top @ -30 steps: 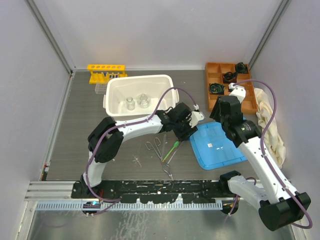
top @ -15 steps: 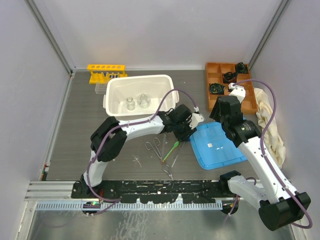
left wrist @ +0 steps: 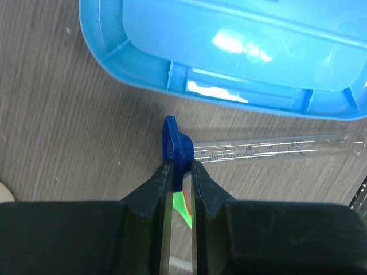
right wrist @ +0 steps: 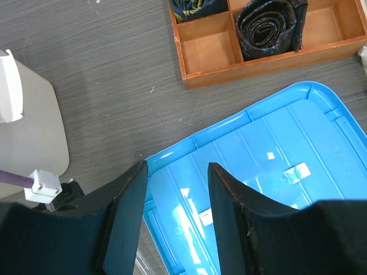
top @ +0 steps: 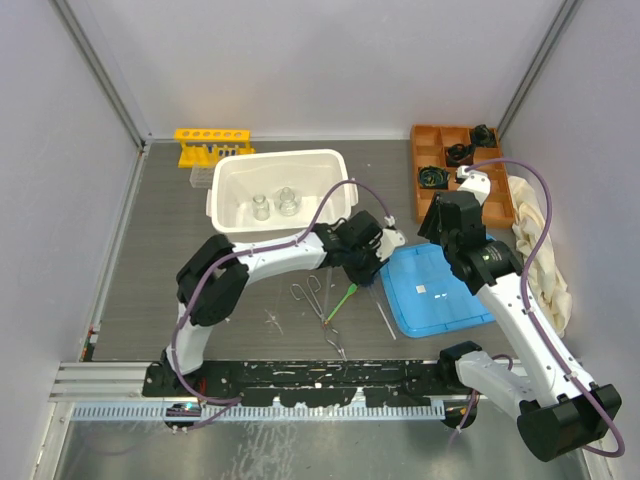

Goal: Organize the chemistry lab equipment
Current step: Pick up the chemistry item at the center of the board, then place the chemistry item in the storage box.

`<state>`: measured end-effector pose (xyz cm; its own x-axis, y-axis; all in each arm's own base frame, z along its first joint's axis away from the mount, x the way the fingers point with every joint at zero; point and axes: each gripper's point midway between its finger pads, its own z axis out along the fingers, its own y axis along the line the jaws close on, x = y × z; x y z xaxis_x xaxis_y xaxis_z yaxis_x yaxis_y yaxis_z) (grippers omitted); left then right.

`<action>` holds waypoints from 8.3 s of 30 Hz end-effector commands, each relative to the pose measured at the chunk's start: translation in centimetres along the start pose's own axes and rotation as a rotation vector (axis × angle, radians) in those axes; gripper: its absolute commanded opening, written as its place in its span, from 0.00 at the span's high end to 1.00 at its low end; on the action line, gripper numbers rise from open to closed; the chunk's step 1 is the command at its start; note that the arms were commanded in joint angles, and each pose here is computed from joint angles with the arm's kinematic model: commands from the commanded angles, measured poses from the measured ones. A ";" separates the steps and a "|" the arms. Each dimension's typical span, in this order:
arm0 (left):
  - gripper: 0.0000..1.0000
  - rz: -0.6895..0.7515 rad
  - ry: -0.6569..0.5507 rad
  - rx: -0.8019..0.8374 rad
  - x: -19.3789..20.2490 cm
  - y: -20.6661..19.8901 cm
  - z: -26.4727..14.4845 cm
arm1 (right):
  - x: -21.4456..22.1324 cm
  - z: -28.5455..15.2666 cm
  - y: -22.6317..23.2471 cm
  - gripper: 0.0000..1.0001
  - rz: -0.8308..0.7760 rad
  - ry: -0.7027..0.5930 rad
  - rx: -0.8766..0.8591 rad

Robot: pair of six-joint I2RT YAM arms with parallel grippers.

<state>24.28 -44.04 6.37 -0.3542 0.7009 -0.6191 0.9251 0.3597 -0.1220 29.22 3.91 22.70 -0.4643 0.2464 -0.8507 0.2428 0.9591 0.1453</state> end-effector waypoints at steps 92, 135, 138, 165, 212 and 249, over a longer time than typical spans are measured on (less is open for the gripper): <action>1.00 -1.250 -0.911 0.012 4.5 2.6 -22.7 | 3.8 -9.8 15.3 0.44 0.186 0.195 -1.058; 0.33 -1.012 -0.838 -0.266 5.6 3.4 -27.7 | 4.0 -10.1 16.6 0.99 0.044 0.169 -0.947; 0.33 -0.932 -0.849 -0.364 5.2 3.9 -30.7 | 2.7 -10.4 16.4 0.99 0.008 0.154 -0.917; 0.38 -0.965 -0.713 -0.399 -9.7 21.2 -36.8 | -16.2 -3.5 27.9 0.99 -0.158 -0.014 -0.724; 0.44 -1.106 -0.472 -0.580 2.3 27.8 -33.4 | -5.6 9.7 30.9 0.99 -0.412 0.025 -0.385; 0.44 -1.129 -0.342 -0.566 4.8 27.8 -31.2 | -0.9 13.5 30.6 0.99 -0.404 0.211 -0.421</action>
<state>43.96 -11.57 22.82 -0.7693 -0.3411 -0.5403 -0.1049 0.9015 -0.4198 48.27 30.18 19.07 -0.6419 -0.1896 -0.7430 -0.3028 0.9529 0.0184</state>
